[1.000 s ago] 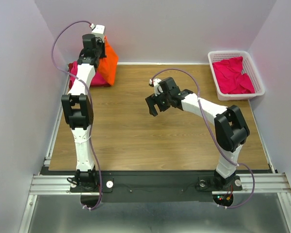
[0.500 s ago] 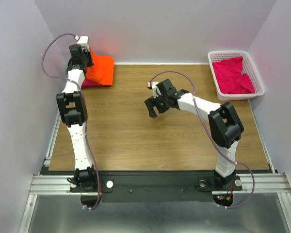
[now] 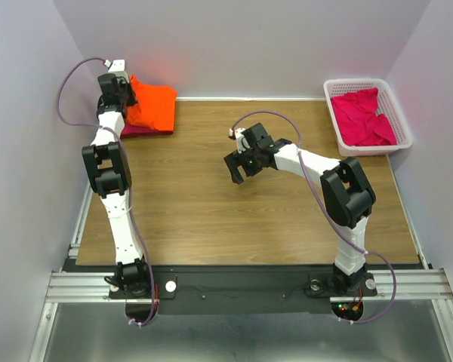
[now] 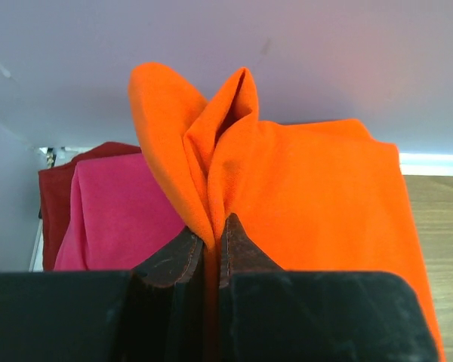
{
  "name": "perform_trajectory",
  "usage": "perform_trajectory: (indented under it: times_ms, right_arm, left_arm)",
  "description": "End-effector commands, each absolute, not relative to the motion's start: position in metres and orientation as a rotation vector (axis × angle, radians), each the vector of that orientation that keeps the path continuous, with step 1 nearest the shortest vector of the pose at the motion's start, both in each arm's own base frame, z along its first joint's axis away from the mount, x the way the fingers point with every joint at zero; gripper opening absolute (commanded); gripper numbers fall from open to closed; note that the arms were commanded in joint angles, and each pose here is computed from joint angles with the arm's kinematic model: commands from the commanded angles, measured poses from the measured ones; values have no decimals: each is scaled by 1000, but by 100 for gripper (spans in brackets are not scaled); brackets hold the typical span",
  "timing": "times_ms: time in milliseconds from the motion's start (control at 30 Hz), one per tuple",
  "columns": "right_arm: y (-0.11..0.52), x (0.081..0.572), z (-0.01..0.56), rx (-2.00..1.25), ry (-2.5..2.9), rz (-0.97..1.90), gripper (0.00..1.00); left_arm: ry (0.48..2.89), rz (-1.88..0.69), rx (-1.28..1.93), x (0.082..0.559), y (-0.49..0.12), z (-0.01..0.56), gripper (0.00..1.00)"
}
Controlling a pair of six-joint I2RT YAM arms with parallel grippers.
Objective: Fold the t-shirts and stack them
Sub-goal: Neatly place the folded tshirt to the corner, then reset both grippers
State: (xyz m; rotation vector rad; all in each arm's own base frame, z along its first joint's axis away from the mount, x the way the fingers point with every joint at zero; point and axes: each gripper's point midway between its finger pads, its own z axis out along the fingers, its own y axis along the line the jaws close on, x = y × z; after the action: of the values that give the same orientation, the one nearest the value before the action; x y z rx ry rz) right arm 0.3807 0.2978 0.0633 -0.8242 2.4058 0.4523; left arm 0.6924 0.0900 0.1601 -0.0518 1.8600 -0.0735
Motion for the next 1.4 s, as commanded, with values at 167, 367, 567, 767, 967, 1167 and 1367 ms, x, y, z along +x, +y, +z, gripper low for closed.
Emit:
perform_trajectory:
  times_ms: [167, 367, 567, 767, 967, 1167, 1367]
  right_arm:
    - [305, 386, 77, -823, 2369, 464, 100]
    - [301, 389, 89, -809, 2344, 435, 100]
    - [289, 392, 113, -768, 2306, 435, 100]
    - [258, 397, 139, -662, 2286, 473, 100]
    - [211, 398, 168, -494, 2272, 537, 100]
    - [161, 395, 188, -339, 2257, 560, 100]
    - [122, 382, 187, -241, 2258, 529, 100]
  left_arm:
    - [1762, -28, -123, 696, 132, 190, 21]
    - [1775, 54, -133, 692, 156, 204, 60]
    - [1753, 133, -132, 670, 176, 248, 63]
    - [1759, 183, -108, 639, 173, 292, 64]
    - [1768, 123, -40, 593, 146, 319, 67]
    - [1811, 11, 117, 539, 93, 327, 98]
    - [1860, -120, 245, 479, 26, 320, 99]
